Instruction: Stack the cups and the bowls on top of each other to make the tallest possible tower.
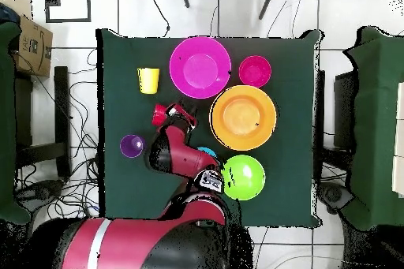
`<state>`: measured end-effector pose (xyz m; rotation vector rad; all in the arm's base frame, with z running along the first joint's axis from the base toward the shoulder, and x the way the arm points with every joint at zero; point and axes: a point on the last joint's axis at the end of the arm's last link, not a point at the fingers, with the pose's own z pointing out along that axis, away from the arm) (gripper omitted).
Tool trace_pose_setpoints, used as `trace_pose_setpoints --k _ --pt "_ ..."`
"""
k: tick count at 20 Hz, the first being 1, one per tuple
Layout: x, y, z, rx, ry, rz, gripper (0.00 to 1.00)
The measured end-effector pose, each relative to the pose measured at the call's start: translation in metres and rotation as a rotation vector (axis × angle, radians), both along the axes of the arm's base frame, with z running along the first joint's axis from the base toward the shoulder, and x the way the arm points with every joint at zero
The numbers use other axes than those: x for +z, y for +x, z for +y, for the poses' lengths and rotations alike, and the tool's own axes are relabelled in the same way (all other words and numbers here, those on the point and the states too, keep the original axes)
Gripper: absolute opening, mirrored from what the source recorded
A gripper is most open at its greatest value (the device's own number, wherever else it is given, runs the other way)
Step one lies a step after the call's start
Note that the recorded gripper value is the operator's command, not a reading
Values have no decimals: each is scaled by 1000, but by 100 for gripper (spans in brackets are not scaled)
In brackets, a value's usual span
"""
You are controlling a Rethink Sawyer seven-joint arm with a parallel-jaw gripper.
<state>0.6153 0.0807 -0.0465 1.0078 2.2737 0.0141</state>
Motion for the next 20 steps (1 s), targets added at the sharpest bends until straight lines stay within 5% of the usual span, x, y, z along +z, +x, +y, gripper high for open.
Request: trace_pose_setpoints --k 7,20 --pt "-30 -19 -5 -12 8 49 100" --pt "-20 -11 -2 -13 3 6 100"
